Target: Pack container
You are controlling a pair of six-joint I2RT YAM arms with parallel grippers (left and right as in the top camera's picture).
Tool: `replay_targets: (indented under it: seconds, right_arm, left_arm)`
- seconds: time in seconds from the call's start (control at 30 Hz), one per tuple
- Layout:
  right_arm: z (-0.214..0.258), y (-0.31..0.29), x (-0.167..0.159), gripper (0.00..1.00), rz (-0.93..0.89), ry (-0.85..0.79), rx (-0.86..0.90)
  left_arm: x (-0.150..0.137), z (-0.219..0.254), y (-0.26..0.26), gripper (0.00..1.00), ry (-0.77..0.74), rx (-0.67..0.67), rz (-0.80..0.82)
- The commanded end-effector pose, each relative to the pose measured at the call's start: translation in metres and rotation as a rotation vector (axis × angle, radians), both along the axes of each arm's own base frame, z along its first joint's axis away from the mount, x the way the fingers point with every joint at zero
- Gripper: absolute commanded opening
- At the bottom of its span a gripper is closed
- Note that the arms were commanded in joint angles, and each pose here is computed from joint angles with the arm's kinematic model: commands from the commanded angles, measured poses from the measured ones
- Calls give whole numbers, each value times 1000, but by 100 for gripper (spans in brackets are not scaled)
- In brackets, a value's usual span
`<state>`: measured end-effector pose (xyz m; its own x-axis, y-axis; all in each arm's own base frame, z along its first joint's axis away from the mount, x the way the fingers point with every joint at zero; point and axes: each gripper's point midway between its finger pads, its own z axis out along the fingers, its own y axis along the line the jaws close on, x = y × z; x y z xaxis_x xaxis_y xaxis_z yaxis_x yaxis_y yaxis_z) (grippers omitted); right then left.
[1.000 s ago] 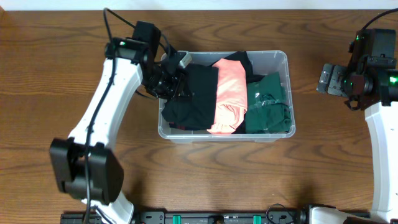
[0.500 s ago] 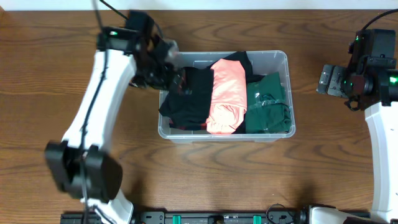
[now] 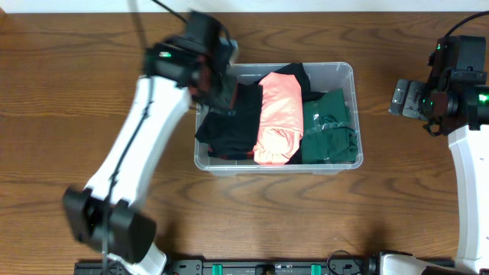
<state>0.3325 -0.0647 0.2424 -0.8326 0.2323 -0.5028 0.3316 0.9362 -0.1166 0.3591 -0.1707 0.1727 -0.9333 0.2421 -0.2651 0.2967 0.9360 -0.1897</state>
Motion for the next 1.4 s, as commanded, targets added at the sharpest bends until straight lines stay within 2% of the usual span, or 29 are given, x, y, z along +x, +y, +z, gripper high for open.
replay_targets:
  seconds: [0.0,0.1,0.2,0.33,0.4,0.43,0.5,0.57,0.7,0.87,0.97,1.1,1.27,1.37]
  right_arm:
    - [5,-4,-1,99,-7,-13,-7]
    - [5,-4,-1,99,-7,-15,-7]
    - [5,-4,-1,99,-7,-14,-7]
    - [4,1,0,99,9,-18,18]
    - [3,16,5,99,94,-21,67]
    - [3,26,7,96,160,-24,93]
    - [4,51,12,89,281,-38,149]
    - [6,74,15,83,385,-51,177]
    - [12,133,17,65,633,-76,161]
    - [3,202,22,32,832,-87,141]
    - [-20,234,25,32,894,-38,153]
    - [-76,262,28,32,903,108,180]
    - [-168,273,22,32,886,358,172]
    - [-201,271,18,33,866,444,171]
  left_arm:
    - [-28,-51,-13,5,192,-14,80]
    - [-48,-90,-29,6,282,-47,39]
    - [-42,-97,-23,6,251,-7,43]
    - [-21,-64,-10,6,144,29,46]
    - [-11,-37,-4,8,78,38,61]
    - [-6,-20,1,15,34,40,73]
    - [0,15,9,44,-50,33,97]
    - [3,48,21,69,-138,25,127]
    - [2,103,64,99,-304,31,254]
    - [-9,130,137,98,-361,69,465]
    - [-16,124,176,98,-314,85,603]
    - [-23,106,211,98,-245,111,716]
    - [-27,89,227,98,-185,123,770]
    - [-27,89,227,98,-185,123,769]
